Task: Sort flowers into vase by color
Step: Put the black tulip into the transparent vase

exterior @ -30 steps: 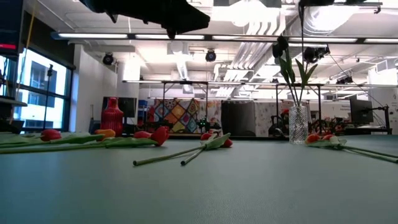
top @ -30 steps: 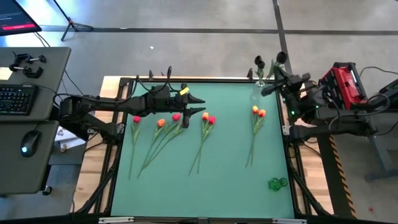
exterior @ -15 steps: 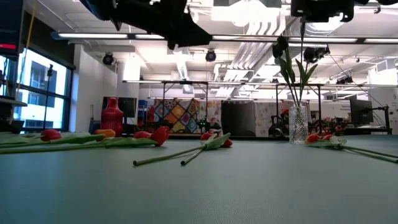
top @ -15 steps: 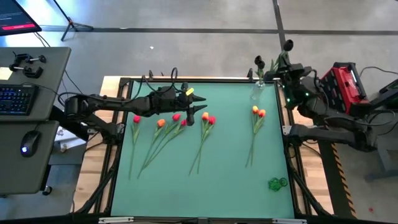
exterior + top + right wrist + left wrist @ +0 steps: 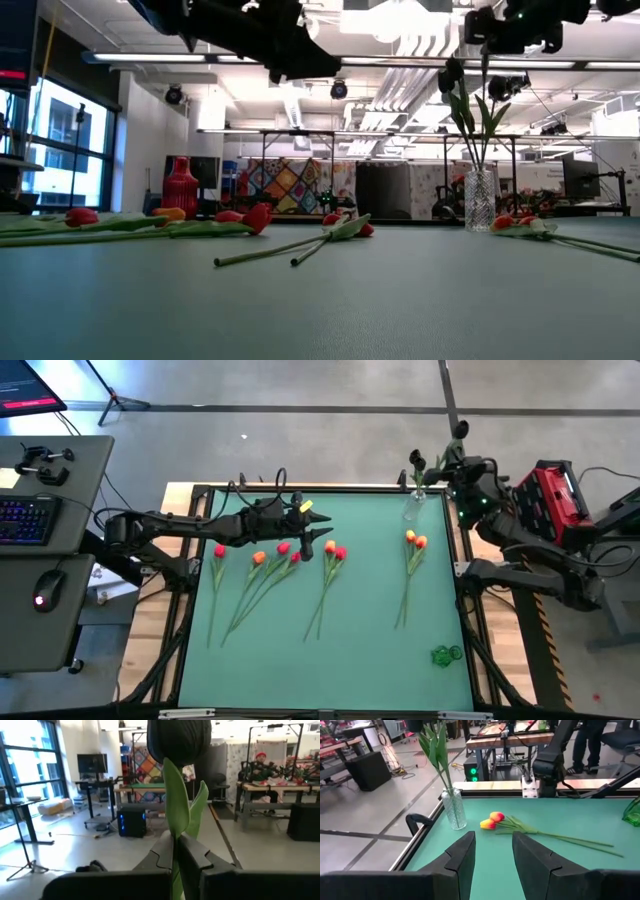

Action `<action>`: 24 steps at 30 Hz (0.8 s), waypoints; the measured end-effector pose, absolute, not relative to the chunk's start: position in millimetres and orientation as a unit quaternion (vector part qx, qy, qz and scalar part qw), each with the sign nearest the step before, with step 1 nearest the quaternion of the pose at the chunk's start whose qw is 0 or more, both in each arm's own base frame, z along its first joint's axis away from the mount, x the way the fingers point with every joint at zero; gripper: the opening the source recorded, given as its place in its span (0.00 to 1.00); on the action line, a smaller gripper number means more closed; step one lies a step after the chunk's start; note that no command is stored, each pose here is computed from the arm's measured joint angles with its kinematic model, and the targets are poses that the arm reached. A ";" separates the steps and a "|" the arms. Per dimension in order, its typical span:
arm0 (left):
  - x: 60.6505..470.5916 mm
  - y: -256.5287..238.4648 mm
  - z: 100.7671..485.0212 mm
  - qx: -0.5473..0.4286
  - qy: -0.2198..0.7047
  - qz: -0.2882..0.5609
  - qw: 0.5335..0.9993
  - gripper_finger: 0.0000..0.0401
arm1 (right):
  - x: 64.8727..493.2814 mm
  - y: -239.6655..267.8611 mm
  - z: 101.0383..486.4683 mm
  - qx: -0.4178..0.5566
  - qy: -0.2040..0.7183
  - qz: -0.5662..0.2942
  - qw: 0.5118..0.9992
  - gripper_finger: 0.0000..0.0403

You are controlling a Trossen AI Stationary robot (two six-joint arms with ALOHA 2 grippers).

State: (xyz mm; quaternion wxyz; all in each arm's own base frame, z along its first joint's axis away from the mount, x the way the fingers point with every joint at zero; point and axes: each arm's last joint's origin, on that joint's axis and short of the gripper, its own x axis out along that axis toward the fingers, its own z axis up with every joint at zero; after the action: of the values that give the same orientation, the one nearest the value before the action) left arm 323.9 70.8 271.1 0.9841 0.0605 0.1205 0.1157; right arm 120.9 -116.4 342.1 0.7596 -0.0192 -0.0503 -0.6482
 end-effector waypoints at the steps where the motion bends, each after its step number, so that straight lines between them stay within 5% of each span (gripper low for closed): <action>1: 323.9 70.8 271.2 0.060 0.120 0.116 0.984 0.30 | 121.4 -117.8 340.4 -0.016 -0.045 -0.646 0.762 0.00; 24: 323.8 70.9 271.1 0.060 0.121 0.118 0.984 0.30 | 144.6 -140.1 310.7 0.009 0.035 -0.643 0.765 0.00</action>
State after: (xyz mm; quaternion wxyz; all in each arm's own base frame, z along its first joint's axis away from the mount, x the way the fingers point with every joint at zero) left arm 323.8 70.9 271.1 0.9839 0.0601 0.1208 0.1176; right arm 144.6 -140.1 310.7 0.7650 0.0092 0.0351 -0.6430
